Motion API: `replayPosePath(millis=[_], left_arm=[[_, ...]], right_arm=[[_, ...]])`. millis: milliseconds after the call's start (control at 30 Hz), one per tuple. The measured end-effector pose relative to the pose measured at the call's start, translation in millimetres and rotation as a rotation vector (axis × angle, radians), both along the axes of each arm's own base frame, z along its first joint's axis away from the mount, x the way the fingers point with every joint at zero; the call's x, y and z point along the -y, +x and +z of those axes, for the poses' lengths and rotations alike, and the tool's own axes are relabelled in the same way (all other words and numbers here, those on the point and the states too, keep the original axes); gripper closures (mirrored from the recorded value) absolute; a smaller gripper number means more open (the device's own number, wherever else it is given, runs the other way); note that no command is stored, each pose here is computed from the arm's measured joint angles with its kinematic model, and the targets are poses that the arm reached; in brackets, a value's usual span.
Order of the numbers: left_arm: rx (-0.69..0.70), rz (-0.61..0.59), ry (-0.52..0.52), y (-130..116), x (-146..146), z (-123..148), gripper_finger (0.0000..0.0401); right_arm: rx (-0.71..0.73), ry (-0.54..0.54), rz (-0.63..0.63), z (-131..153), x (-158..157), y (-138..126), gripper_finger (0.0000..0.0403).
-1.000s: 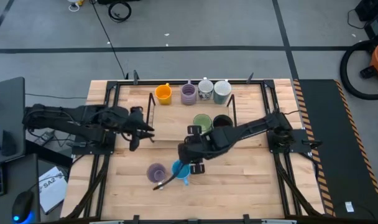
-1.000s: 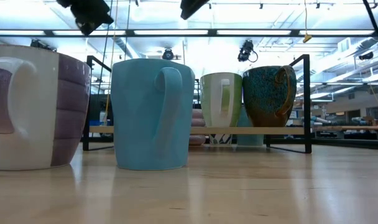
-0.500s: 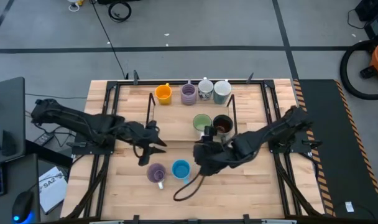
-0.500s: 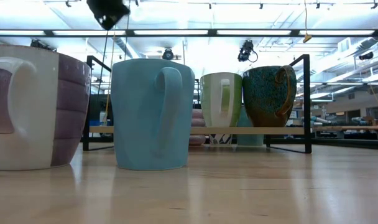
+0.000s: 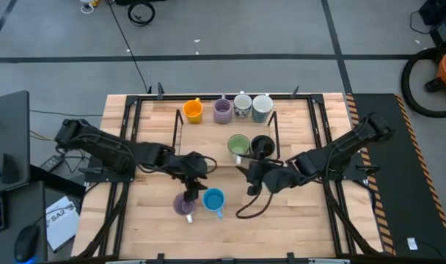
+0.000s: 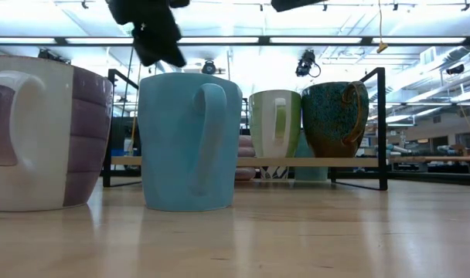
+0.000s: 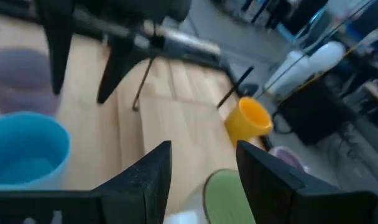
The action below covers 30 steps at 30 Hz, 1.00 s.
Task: Place coffee mugs
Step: Put the blue on the shelf
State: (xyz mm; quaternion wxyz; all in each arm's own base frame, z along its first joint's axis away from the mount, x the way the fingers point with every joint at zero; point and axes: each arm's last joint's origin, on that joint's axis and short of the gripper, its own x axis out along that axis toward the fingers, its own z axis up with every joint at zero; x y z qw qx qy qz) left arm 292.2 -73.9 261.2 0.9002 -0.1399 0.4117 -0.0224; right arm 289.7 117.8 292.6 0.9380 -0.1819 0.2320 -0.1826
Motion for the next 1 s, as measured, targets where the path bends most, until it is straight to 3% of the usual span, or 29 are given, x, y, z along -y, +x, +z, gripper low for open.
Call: replayPosePath(millis=[233,433,633,1000], left_arm=[[-0.135,0.047,-0.058,26.0,7.8,-11.7,0.0210],[-0.229,0.115,-0.090,35.5,11.4,-27.2,0.0216],[-0.269,0.177,-0.118,39.0,12.2,-37.9,0.0216],[-0.279,0.162,-0.112,46.6,19.9,-53.4,0.0216]], right_arm=[[0.159,-0.068,0.078,-14.1,6.7,-25.0,0.0218],[0.276,-0.058,0.135,-29.9,11.8,-35.7,0.0218],[0.279,-0.070,0.138,-48.1,13.5,-37.2,0.0218],[0.301,-0.070,0.173,-44.2,12.0,-36.1,0.0218]])
